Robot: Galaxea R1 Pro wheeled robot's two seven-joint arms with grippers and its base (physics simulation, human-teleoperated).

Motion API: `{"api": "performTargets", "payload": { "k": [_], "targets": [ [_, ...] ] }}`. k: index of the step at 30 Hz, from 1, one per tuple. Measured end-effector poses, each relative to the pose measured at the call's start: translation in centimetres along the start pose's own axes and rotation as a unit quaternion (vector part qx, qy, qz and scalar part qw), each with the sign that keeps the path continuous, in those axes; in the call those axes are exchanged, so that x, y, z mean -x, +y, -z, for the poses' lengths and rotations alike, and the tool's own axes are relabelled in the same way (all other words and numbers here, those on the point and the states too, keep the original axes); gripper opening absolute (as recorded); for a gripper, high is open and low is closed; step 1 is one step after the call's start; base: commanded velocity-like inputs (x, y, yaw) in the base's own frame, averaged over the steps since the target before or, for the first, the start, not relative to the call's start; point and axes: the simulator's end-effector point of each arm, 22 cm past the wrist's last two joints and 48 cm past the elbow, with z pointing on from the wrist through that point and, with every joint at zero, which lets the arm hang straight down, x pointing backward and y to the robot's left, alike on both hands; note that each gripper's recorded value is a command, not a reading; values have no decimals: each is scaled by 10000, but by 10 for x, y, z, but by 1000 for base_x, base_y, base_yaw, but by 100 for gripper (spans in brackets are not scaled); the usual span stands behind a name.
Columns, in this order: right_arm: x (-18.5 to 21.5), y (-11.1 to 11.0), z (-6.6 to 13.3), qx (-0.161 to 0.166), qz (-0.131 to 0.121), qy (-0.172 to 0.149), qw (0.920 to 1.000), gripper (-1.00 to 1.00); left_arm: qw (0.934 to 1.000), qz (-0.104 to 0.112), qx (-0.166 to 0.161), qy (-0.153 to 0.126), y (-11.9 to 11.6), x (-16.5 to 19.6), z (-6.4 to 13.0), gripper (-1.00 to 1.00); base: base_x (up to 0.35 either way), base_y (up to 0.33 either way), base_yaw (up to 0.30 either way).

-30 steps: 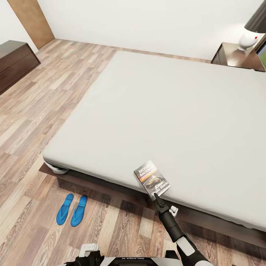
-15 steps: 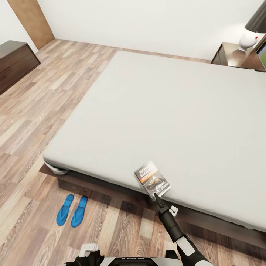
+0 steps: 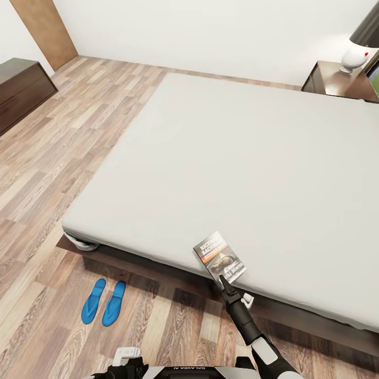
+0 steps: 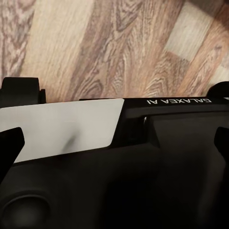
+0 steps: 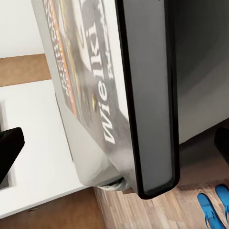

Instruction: In the bedroom, move the book from the bed onto either nightstand, and place the two sandals side by side next to the bed.

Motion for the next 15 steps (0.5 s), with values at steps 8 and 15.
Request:
{"api": "performTargets", "payload": {
  "k": [8,15],
  "targets": [
    [0,0,0,0,0,1,10000,100,10000,0,0,0,0,0,0,100,0,0,0],
    [0,0,0,-4,0,2,10000,100,10000,0,0,1,0,0,0,100,0,0,0]
  ]
}}
